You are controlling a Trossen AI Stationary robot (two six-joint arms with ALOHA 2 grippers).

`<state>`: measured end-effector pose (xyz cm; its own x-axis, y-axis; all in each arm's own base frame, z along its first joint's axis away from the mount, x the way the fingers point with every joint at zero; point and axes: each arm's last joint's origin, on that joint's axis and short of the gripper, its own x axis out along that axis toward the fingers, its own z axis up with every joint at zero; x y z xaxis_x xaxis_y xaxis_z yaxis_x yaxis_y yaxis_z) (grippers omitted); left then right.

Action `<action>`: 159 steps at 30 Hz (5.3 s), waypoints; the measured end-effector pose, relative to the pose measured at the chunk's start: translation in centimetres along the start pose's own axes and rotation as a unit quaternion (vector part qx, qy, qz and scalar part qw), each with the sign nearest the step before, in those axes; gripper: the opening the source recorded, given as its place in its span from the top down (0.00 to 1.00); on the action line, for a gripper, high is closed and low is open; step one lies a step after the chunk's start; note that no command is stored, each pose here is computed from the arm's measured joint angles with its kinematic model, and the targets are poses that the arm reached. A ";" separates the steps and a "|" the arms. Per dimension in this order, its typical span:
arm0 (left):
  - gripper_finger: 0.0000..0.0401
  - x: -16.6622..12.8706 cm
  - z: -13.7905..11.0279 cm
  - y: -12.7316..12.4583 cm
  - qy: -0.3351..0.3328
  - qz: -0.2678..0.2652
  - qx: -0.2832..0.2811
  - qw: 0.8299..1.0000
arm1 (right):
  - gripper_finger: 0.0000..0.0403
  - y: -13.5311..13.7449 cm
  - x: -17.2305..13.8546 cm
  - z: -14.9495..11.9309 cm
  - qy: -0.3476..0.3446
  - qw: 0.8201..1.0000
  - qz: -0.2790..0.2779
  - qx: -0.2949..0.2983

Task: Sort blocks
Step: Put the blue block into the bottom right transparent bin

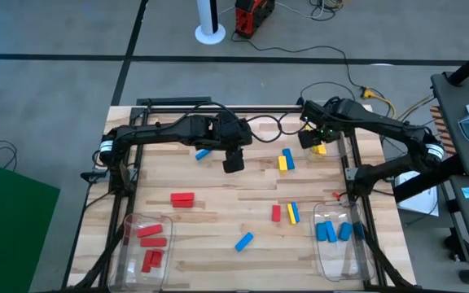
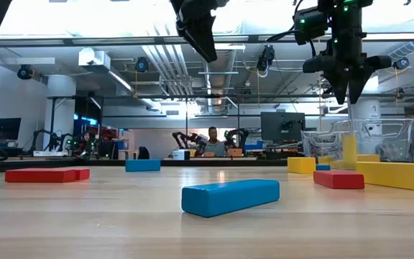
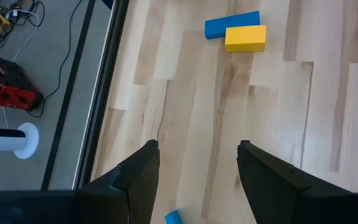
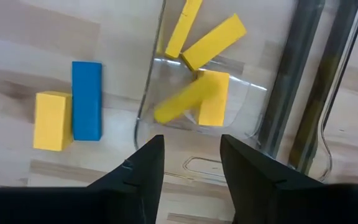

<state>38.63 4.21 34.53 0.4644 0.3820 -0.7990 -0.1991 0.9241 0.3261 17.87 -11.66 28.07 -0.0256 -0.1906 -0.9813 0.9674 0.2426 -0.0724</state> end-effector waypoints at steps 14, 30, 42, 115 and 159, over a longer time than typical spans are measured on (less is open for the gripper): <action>0.52 0.9 -0.6 2.3 0.022 -0.019 -0.064 0.998 | 0.60 0.2 -2.7 0.1 -0.049 0.998 0.049 0.003; 0.52 7.3 -6.9 7.0 0.180 -0.045 -0.232 0.955 | 0.63 1.1 -3.9 -0.4 -0.079 0.993 0.089 0.002; 0.52 11.5 -12.9 7.1 0.279 -0.041 -0.275 0.919 | 0.58 1.4 -4.1 -0.1 -0.094 0.990 0.106 0.008; 0.92 6.8 -3.3 4.8 -0.013 -0.180 0.043 0.983 | 0.60 9.0 -8.1 -4.5 -0.266 0.843 0.319 -0.342; 0.92 2.0 1.1 1.1 -0.131 -0.201 0.091 0.966 | 0.77 12.7 -7.6 -5.7 -0.322 0.792 0.297 -0.425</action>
<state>40.31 5.94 33.87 0.6803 -0.0424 -0.7317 0.1881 0.9750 0.1183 28.88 -1.70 33.54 0.7686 -0.1825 -0.6132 0.2354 0.9719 0.0057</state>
